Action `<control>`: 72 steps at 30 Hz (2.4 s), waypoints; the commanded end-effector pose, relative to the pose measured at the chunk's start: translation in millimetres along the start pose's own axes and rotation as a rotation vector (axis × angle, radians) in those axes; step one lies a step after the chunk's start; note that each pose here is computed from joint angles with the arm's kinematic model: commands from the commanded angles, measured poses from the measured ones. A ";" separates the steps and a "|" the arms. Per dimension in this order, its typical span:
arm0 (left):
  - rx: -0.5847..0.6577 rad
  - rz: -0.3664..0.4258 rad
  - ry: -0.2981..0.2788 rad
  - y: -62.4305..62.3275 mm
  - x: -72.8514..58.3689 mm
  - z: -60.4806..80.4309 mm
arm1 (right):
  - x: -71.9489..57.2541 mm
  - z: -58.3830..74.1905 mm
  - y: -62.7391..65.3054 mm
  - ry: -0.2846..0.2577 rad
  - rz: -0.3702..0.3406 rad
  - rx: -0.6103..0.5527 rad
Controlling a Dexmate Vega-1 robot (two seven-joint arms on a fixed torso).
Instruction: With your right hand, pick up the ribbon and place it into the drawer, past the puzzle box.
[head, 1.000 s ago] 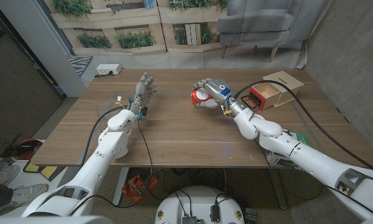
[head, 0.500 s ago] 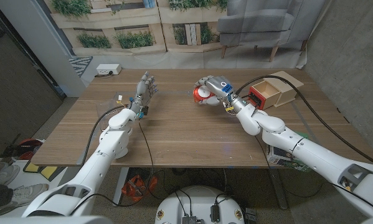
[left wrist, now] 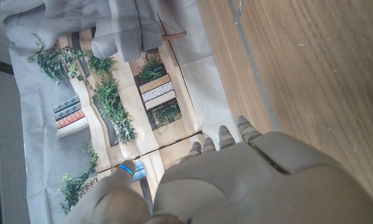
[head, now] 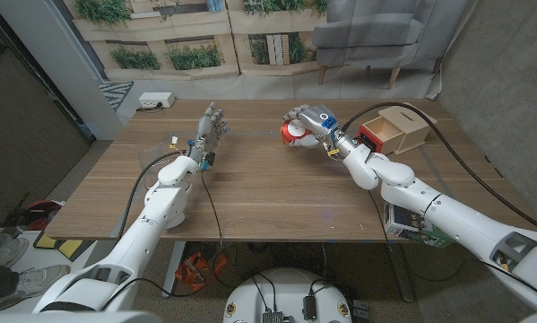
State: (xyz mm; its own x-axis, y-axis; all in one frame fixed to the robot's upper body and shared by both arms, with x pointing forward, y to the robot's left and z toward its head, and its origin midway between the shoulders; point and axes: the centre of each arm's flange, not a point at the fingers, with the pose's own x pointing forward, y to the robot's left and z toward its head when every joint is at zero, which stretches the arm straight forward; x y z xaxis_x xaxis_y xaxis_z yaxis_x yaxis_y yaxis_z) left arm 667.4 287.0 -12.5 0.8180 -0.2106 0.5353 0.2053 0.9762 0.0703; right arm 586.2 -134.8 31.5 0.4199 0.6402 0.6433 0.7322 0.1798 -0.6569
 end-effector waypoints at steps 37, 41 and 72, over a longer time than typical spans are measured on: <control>0.014 0.001 -0.010 -4.2 -4.9 8.1 | 0.5 -36.7 -19.5 0.121 -0.037 -0.061; 0.015 0.000 -0.010 -4.8 -5.8 8.4 | 0.5 -40.2 -20.8 0.132 -0.040 -0.069; 0.021 -0.004 -0.012 -6.7 -4.2 15.9 | -6.3 -67.7 -28.3 0.207 -0.033 -0.117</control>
State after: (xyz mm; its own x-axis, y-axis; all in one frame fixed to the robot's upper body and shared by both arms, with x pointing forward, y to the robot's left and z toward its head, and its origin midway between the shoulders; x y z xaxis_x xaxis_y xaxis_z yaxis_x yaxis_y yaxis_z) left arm 654.6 283.1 -8.5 0.8135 -0.2067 0.5436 0.1939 0.9776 0.0817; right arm 596.7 -184.6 68.7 0.4725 0.4957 0.7287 0.7955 0.1160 -0.5947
